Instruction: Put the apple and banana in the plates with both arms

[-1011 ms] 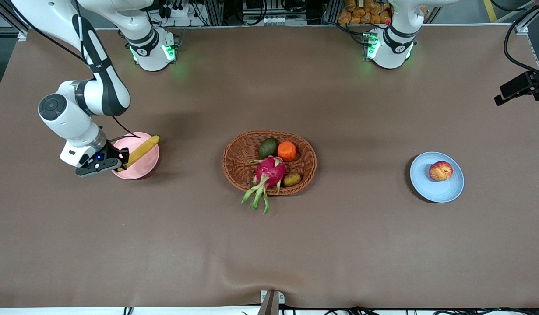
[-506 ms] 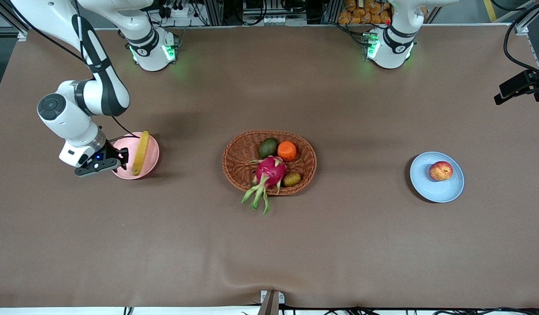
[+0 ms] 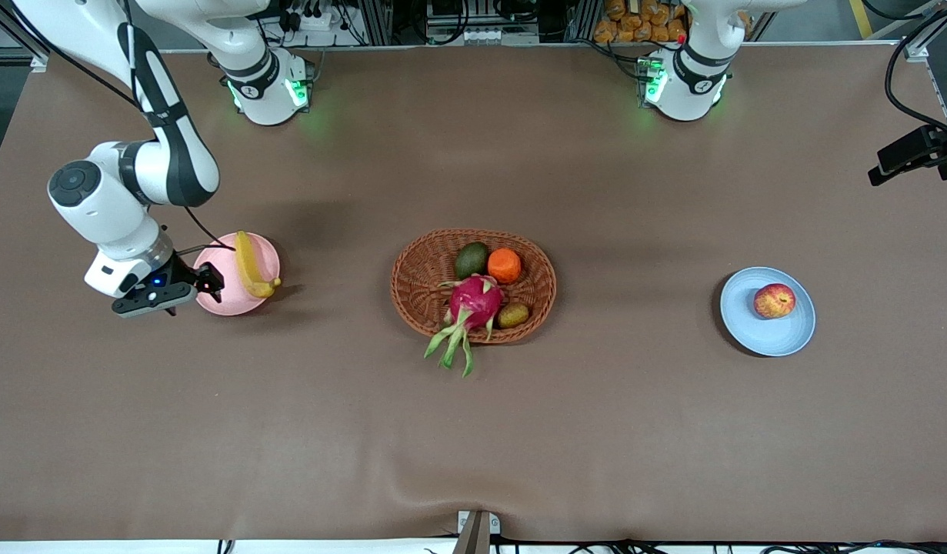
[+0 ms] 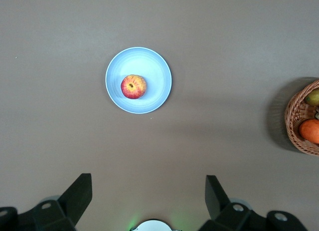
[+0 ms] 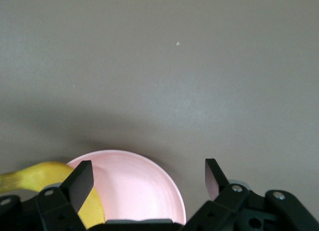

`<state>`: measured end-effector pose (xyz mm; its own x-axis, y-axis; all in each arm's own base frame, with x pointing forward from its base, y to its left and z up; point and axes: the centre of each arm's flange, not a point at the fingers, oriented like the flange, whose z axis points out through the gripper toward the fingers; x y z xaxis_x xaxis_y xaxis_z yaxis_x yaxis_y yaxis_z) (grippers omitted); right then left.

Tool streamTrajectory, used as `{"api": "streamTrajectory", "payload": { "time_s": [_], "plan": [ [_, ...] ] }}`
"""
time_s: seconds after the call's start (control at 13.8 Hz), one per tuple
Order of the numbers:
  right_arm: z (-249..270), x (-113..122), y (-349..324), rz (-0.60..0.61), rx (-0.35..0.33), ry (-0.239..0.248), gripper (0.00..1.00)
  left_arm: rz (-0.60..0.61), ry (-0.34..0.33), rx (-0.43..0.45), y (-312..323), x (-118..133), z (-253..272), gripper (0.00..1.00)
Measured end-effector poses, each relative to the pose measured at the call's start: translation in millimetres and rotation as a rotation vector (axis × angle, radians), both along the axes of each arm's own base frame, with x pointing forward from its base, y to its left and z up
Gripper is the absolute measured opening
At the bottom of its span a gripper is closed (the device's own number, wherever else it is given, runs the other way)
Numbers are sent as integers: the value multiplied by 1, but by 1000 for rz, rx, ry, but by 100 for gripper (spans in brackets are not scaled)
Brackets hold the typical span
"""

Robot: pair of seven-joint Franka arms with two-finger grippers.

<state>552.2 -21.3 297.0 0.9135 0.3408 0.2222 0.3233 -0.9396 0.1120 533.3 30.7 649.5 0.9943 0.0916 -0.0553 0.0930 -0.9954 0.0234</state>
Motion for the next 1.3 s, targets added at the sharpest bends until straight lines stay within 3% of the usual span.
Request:
{"api": "streamTrajectory", "payload": {
  "time_s": [0.14,0.22,0.43,0.65,1.01,1.3],
  "plan": [
    [21,8,2,24,-4,-28,100,0,2,0,0,1,-1,100],
    [34,12,4,49,-5,-8,100,0,2,0,0,1,-1,100],
    [92,28,7,91,15,130,100,0,4,0,0,1,-2,100],
    [159,40,5,71,35,186,100,-2,6,0,-1,2,-3,100],
    [238,47,27,-77,65,200,100,-2,7,0,-1,2,-4,100],
    [294,39,41,-160,77,230,100,-1,7,0,0,2,-4,100]
  ]
}}
